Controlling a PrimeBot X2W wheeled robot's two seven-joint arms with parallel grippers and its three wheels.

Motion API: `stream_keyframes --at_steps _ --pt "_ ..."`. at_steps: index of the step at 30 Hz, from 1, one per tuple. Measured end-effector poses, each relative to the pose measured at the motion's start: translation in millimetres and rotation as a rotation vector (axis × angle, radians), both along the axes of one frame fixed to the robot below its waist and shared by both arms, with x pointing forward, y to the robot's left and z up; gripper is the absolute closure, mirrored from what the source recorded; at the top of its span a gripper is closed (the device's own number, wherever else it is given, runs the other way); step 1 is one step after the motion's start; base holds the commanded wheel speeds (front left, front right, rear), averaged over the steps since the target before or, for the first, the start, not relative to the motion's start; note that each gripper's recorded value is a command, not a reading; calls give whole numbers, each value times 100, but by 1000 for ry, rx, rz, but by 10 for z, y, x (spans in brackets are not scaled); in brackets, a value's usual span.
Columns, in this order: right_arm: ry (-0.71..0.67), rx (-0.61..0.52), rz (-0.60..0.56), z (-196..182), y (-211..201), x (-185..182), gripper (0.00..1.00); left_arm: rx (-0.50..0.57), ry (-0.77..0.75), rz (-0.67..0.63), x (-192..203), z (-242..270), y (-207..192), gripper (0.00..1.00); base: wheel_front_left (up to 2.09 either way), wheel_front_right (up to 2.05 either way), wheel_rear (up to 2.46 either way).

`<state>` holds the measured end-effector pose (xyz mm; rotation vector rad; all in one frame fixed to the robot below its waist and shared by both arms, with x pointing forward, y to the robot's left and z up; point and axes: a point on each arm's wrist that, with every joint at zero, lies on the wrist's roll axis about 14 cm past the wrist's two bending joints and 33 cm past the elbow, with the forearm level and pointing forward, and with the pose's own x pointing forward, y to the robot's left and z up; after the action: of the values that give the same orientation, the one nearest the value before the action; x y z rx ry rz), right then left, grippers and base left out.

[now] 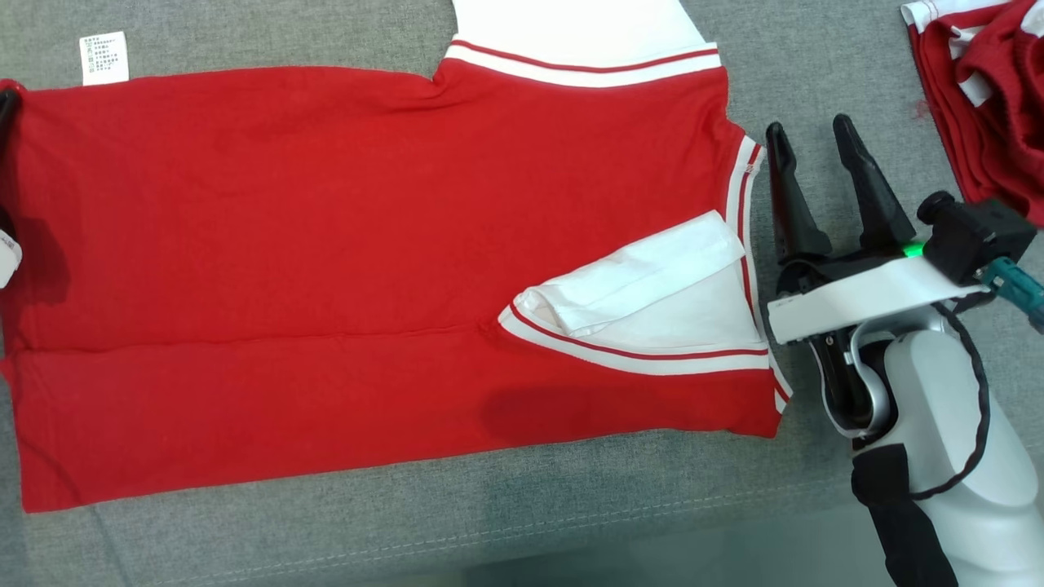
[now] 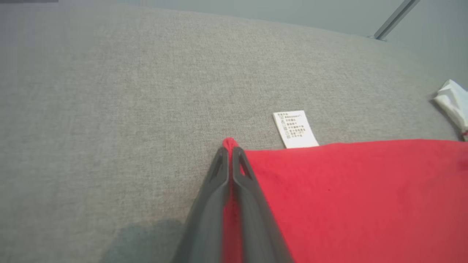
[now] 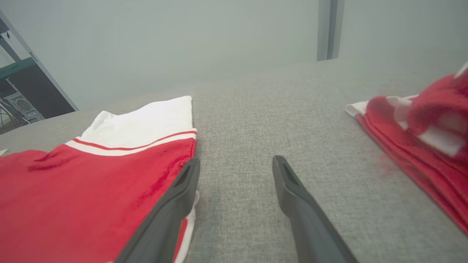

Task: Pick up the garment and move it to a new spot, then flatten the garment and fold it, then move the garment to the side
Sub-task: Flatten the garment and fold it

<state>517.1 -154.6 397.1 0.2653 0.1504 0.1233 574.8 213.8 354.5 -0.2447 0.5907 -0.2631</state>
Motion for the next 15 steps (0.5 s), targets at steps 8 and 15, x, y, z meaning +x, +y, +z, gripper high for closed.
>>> stream_keyframes --at_steps 8,15 --pt "-85 -24 74 244 146 383 0 -21 -134 27 6 169 26 100 0 0 0" --pt "-53 -74 210 399 460 1019 0 -30 -202 45 -92 220 -8 100 0 0 0"
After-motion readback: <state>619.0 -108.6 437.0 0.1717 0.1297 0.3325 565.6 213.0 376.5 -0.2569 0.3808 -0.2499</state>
